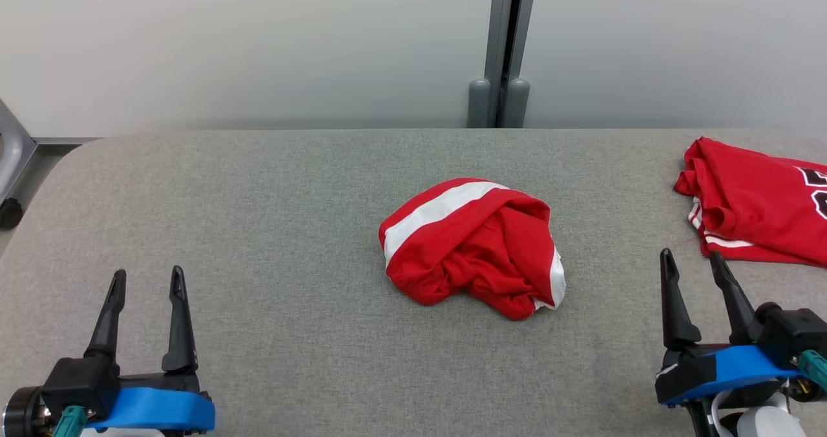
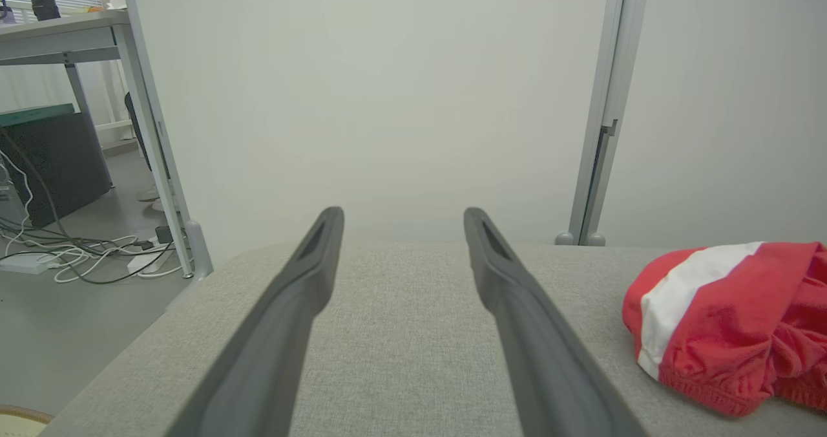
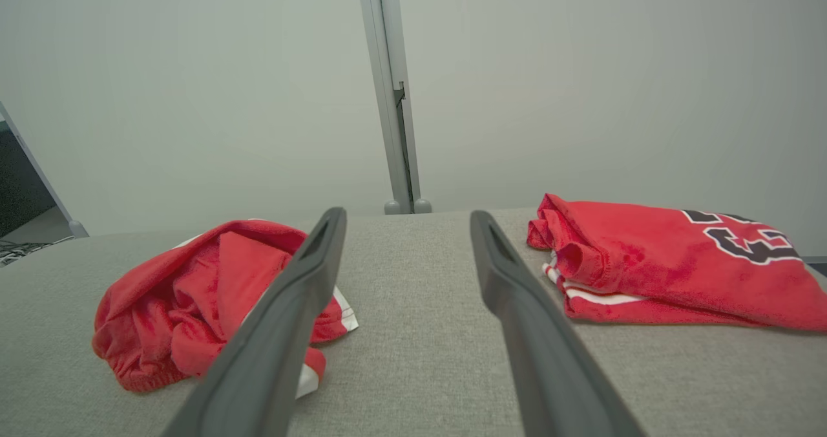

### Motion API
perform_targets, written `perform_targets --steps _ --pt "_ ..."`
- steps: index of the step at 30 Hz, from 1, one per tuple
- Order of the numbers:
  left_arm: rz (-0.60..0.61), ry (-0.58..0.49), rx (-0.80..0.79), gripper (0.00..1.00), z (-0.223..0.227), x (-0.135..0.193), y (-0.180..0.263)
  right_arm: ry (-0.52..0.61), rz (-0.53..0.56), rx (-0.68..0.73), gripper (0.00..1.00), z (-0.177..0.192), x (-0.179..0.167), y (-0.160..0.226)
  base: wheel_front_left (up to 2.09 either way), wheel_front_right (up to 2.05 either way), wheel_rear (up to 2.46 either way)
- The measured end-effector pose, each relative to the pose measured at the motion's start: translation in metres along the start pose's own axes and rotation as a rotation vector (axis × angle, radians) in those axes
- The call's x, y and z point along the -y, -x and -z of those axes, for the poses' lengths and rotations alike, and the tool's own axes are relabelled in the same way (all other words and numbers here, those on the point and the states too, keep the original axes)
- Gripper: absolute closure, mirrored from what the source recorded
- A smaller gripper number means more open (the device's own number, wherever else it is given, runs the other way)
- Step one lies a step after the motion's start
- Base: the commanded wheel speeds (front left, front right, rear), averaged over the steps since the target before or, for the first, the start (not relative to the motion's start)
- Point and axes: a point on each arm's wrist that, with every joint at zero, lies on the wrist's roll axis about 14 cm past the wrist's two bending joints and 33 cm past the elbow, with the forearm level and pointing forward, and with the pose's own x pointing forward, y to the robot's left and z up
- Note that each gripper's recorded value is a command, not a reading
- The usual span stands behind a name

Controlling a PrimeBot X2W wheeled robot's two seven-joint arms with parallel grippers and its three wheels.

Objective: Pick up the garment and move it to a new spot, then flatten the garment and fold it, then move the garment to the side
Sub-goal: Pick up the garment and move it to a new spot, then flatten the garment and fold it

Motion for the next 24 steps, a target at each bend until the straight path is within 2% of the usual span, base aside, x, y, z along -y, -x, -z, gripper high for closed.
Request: perform_targets --steps 24 --pt "0.006 -0.015 -0.019 0.00 0.009 0.002 0.008 0.006 0.013 -0.063 0.00 0.012 0.005 0.013 0.00 0.00 0.00"
